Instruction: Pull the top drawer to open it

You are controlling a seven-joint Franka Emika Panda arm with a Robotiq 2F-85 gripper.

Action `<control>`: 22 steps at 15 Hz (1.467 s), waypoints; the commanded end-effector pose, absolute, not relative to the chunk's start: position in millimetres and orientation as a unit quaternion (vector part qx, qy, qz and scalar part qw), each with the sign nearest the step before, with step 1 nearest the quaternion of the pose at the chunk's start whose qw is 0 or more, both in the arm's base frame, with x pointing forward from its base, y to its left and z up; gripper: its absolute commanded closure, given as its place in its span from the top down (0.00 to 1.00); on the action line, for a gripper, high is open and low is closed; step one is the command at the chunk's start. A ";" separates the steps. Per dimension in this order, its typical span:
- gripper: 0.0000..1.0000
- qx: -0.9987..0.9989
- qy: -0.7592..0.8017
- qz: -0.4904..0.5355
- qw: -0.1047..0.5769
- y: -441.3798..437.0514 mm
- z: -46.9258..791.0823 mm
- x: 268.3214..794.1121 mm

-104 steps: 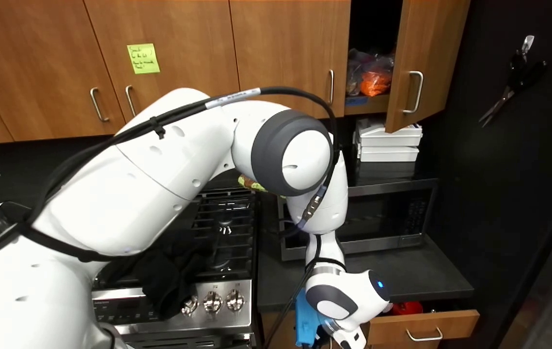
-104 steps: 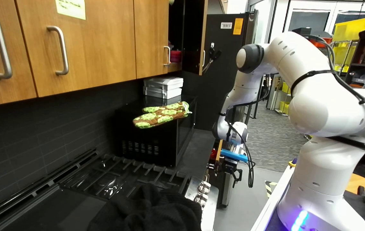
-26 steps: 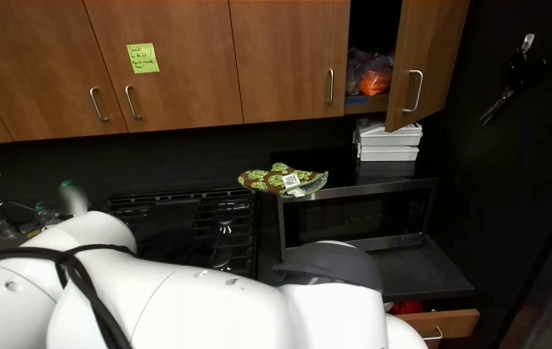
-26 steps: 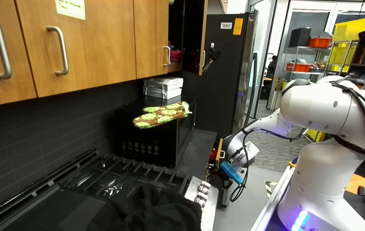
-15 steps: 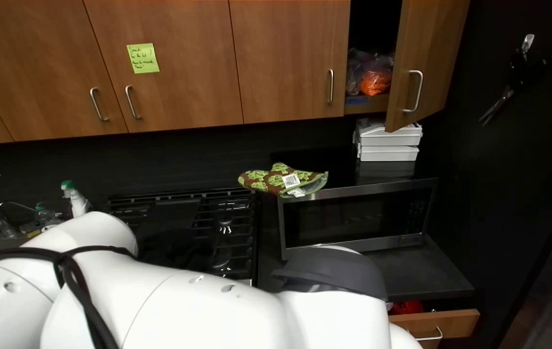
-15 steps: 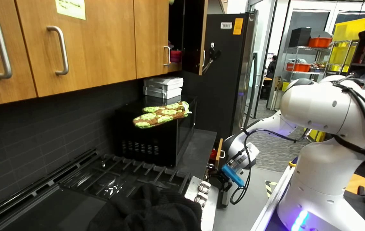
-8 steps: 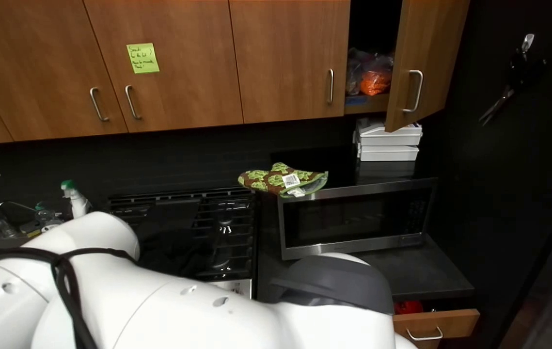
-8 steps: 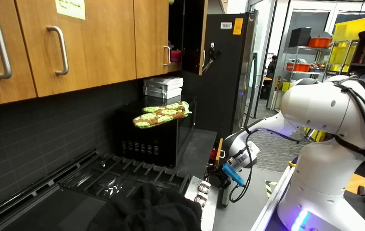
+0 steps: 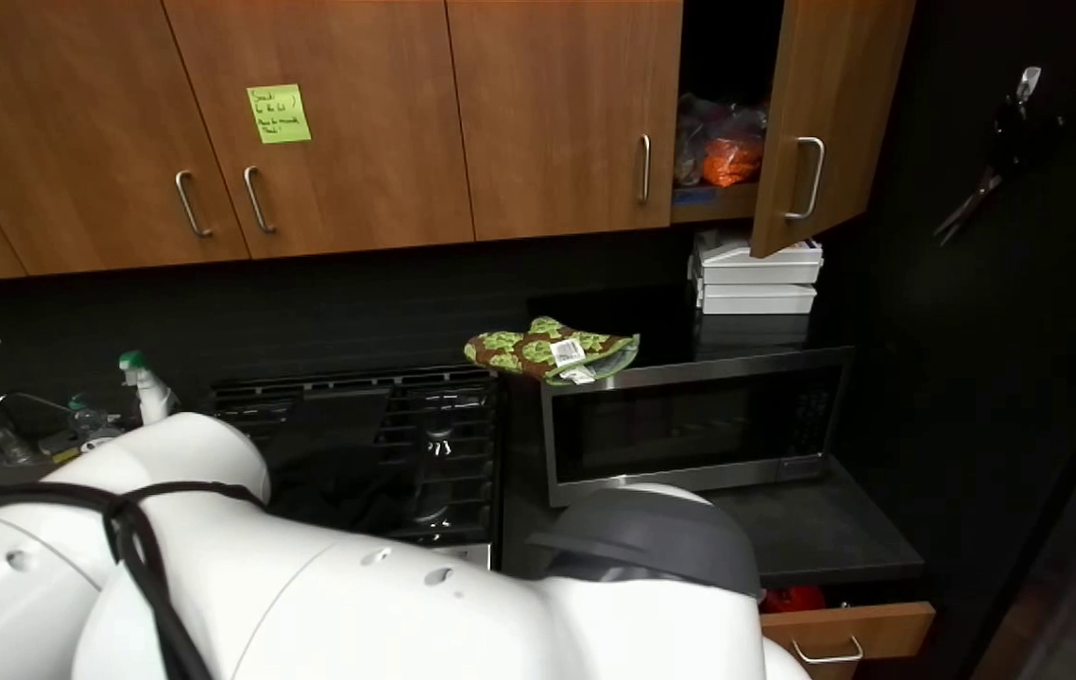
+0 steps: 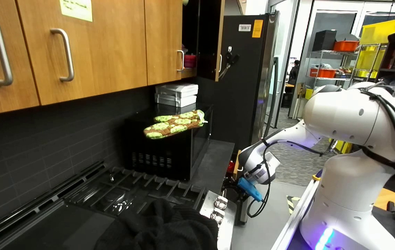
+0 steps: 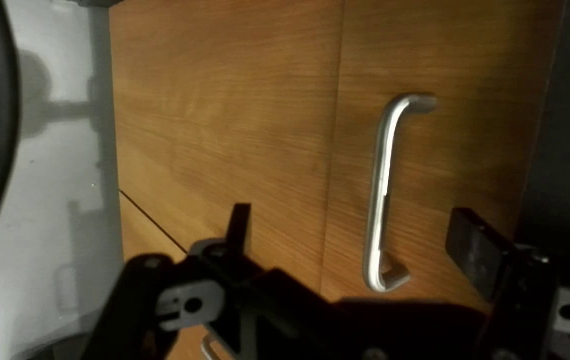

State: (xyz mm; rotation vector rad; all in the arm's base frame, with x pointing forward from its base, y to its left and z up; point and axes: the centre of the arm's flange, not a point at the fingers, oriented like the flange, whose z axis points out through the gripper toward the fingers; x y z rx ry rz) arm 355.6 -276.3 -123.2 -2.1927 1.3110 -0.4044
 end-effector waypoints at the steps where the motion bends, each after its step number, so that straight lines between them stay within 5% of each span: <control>1: 1.00 -0.820 0.488 -0.161 0.251 -257.9 -131.1 369.0; 22: 1.00 -0.807 0.544 -0.099 0.209 -248.9 -197.4 416.6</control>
